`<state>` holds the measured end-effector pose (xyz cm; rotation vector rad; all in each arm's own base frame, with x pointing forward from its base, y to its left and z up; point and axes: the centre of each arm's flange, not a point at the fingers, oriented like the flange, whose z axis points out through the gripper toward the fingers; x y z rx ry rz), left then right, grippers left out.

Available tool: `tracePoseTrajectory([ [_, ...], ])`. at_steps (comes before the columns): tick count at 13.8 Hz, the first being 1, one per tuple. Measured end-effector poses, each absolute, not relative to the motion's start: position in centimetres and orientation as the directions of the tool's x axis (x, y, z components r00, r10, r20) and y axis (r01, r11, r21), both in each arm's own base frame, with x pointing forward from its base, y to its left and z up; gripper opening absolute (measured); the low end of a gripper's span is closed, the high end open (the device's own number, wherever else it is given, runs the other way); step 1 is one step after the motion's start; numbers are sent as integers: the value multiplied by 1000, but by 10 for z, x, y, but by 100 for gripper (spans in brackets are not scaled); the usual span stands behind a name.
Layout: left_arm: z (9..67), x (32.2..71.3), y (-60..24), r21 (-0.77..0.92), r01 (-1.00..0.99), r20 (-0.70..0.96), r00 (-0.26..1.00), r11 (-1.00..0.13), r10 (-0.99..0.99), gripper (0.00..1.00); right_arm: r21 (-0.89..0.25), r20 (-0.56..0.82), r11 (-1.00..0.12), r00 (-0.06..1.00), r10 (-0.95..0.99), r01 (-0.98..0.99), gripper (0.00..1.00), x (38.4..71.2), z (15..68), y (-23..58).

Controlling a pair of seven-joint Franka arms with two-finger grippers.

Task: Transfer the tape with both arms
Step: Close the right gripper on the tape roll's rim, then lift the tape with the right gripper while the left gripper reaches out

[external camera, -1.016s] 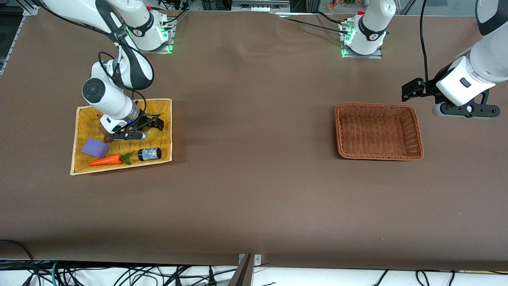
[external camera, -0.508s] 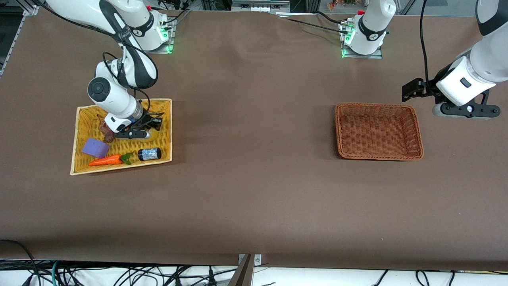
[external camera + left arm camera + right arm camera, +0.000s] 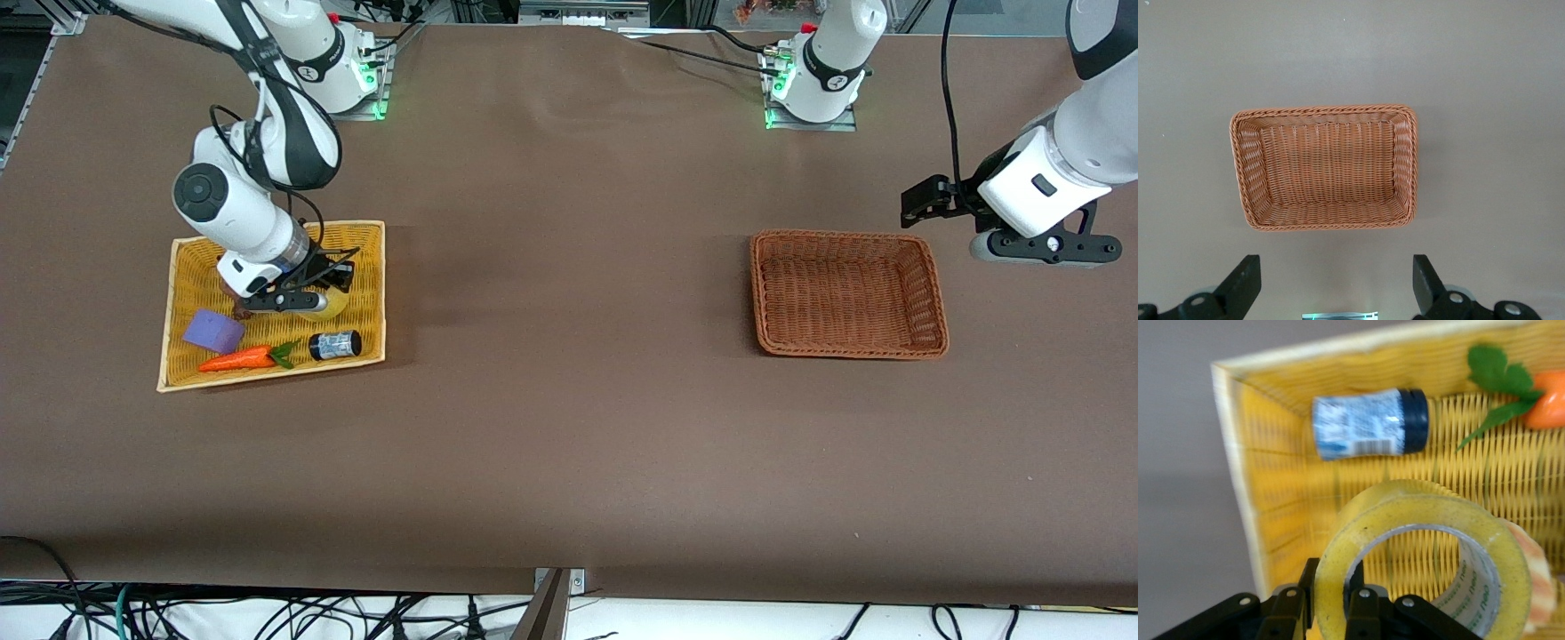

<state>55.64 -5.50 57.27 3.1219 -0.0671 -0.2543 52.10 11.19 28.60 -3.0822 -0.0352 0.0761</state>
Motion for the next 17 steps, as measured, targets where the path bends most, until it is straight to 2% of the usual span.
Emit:
tracePoseTrajectory([
  [4, 573, 557, -55, 12, -42, -161, 986, -999, -43, 100, -79, -51, -994, 996, -75, -79, 21, 542, 382, 216],
  [7, 572, 557, -54, 12, -41, -162, 986, -999, -42, 100, -130, -40, -978, 986, -162, -166, 21, 537, 403, 325],
  [12, 560, 561, -50, 10, -33, -183, 983, -999, -34, 100, -99, -38, -972, 976, -212, -215, 21, 518, 356, 461],
  [17, 490, 571, -43, 4, -16, -250, 968, -1000, -16, 100, -56, -71, -979, 978, -194, -198, 21, 490, 275, 539],
])
